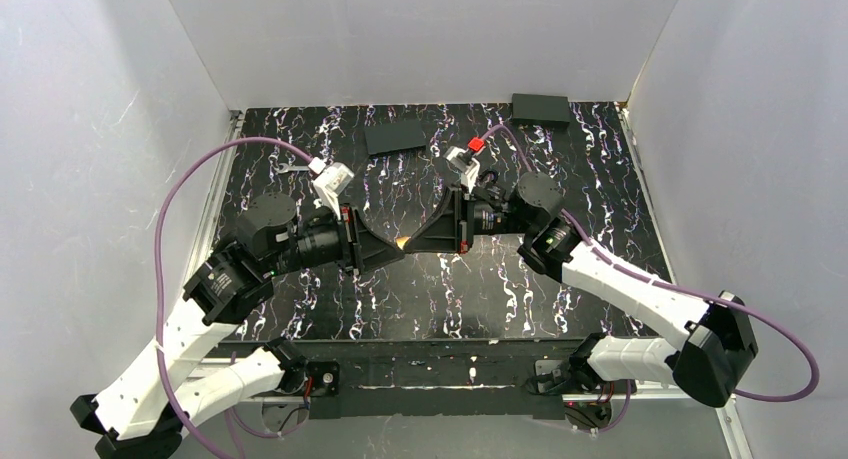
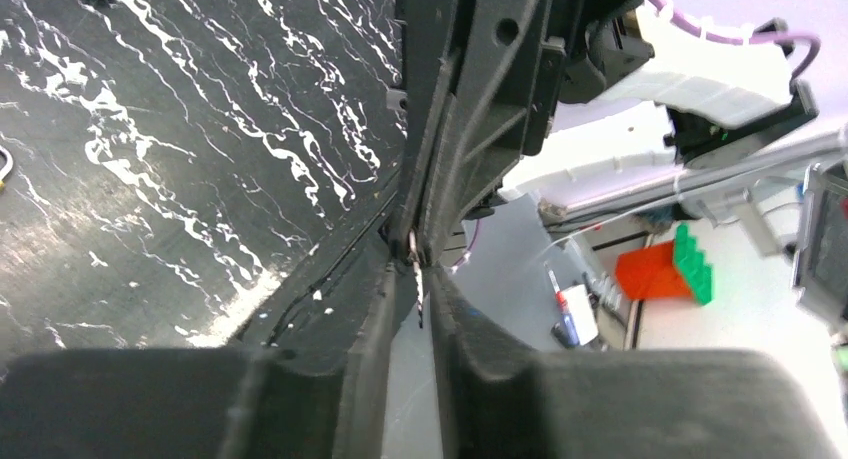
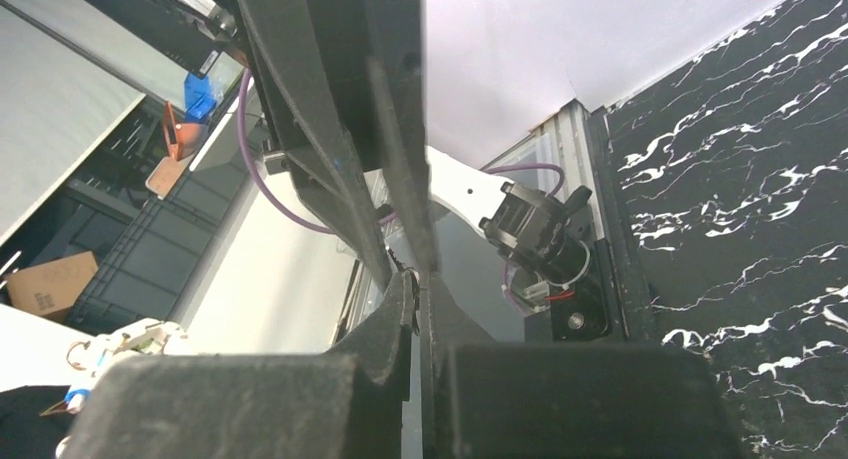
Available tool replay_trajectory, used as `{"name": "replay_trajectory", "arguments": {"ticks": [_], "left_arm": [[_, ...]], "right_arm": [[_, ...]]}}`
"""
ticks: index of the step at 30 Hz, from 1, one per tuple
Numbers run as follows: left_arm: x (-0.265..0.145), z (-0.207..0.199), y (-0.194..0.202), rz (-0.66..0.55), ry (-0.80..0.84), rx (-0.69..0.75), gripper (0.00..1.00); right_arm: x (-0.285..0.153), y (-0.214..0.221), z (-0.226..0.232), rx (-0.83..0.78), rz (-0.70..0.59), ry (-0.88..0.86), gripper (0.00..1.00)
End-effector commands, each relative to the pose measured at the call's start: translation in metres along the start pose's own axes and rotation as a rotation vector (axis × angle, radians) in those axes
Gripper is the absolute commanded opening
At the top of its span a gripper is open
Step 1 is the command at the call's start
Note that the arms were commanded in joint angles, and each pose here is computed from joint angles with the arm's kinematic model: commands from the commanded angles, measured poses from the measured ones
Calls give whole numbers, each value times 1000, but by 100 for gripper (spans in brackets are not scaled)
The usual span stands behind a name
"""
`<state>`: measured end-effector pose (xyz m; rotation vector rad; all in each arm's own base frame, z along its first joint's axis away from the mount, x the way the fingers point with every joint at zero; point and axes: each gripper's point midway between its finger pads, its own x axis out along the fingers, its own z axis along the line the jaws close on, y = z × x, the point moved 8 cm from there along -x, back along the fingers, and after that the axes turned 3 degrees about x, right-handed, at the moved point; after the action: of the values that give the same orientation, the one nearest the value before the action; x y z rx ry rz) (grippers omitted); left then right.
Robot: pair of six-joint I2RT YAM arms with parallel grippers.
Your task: Unlock with the key
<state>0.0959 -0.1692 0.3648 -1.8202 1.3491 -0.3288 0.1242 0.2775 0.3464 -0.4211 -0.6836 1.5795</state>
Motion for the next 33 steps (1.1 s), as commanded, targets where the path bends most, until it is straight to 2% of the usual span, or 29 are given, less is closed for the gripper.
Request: {"name": "replay_trajectory", "arguments": {"ticks": [1,3,4,6,9,14,19,23,25,27,31,32,33], "left_arm": [[-2,2,-4,-10,-32,31,32],[-5,1,-5,-10,-43,38,56],[-8,1,-5,-12,-51,43,64],[-14,1,-4,-19,-71,60,75],[-24,2,-2,-12,-106,89,86],[-38,13,5,26,-195,204,88],[-35,42,11,90,-342,354,89],[8,89,17,291,-474,473,84],[34,113,20,361,-491,577,87],[60,128,26,497,-421,655,88],[104,161,37,708,-361,712,86],[137,195,49,852,-355,773,84],[143,200,49,866,-356,783,84]], "right_arm": [[-6,1,18,-83,-3,-52,1],[-8,2,15,-88,-18,-1,1],[-9,2,13,-88,-27,30,1],[-13,3,8,-95,-52,105,1],[-19,4,-1,-84,-85,224,1],[-39,1,-17,-55,-166,551,1],[-70,3,-26,-41,-256,857,1],[-106,12,-34,7,-389,1127,1],[-111,18,-33,17,-415,1125,1],[-117,26,-36,51,-436,1145,1],[-129,30,-26,48,-518,1134,1],[-134,30,-22,38,-498,1174,1],[-134,29,-21,36,-496,1175,1]]}}
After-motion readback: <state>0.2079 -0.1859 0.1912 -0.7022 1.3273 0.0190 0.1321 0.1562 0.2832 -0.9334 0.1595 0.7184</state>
